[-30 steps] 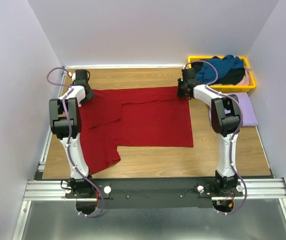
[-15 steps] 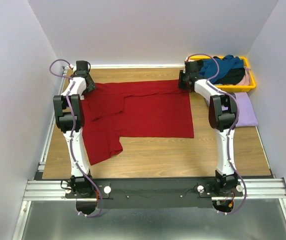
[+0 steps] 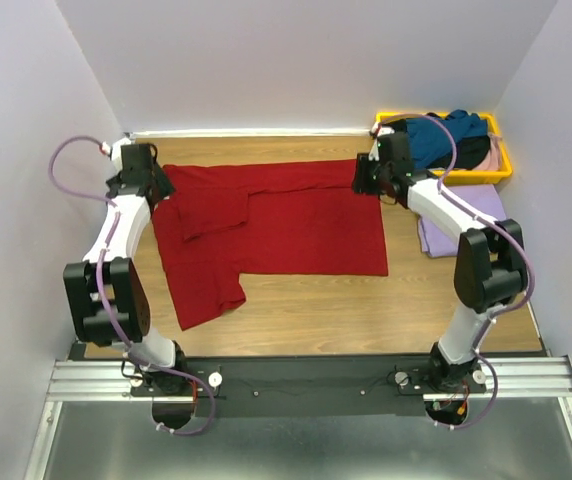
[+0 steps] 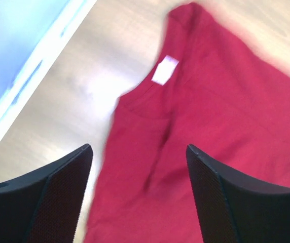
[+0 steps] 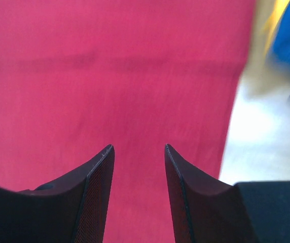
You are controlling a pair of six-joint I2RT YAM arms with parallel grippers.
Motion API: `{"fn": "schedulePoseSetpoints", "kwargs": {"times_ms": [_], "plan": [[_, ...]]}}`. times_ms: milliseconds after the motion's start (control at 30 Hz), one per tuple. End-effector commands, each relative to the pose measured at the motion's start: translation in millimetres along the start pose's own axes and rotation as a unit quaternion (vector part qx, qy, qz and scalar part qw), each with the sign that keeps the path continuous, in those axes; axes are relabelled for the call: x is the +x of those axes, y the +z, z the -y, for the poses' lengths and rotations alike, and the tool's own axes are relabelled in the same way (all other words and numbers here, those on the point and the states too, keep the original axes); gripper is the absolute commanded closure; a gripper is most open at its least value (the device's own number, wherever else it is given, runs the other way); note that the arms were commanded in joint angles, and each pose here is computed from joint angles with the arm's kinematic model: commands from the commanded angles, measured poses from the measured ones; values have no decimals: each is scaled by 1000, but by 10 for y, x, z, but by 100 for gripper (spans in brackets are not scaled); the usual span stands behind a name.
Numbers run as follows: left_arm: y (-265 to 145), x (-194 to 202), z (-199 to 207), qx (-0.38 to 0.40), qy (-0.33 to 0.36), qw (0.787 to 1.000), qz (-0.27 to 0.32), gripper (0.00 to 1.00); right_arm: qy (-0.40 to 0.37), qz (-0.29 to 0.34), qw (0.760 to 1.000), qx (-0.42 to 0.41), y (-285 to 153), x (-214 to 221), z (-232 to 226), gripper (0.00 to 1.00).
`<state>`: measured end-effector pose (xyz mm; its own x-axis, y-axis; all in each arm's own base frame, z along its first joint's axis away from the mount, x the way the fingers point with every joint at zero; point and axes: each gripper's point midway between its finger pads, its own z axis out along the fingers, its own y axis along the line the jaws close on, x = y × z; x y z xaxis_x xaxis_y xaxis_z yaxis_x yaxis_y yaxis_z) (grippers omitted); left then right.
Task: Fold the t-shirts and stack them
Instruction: Fold the tshirt
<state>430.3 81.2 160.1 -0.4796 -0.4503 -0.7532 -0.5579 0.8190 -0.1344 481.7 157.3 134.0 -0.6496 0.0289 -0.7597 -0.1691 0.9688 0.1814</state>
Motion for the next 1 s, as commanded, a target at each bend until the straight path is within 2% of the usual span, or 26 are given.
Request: {"fn": "schedulePoseSetpoints", "kwargs": {"times_ms": [0, 133, 200, 367, 567, 767, 867, 900, 967], "plan": [[12, 689, -468, -46, -9, 997, -66, 21, 20, -94, 995, 15, -182, 794, 10, 49], [-45, 1175, -790, -63, -17, 992, -111, 27, 38, -113, 993, 22, -482, 1101, 39, 49], [-61, 1286, -819, -62, -15, 990, -125, 30, 41, -130, 990, 31, -547, 1307, 99, 50], [-56, 1568, -864, -60, -12, 985, -160, 33, 40, -133, 989, 51, -662, 1411, 191, 50], [13, 1749, -917, -68, -5, 981, -182, 37, 42, -143, 987, 64, -663, 1504, 244, 50], [42, 1844, -987, -80, 1, 979, -186, 58, 44, -145, 984, 90, -691, 1555, 337, 50], [73, 1855, -989, -81, 6, 979, -188, 59, 48, -157, 982, 98, -730, 1629, 363, 50], [85, 1871, -993, -82, 7, 978, -191, 65, 51, -162, 980, 104, -744, 1673, 384, 50], [101, 1874, -992, -81, 9, 978, -190, 66, 54, -175, 976, 118, -796, 1747, 428, 50]]}}
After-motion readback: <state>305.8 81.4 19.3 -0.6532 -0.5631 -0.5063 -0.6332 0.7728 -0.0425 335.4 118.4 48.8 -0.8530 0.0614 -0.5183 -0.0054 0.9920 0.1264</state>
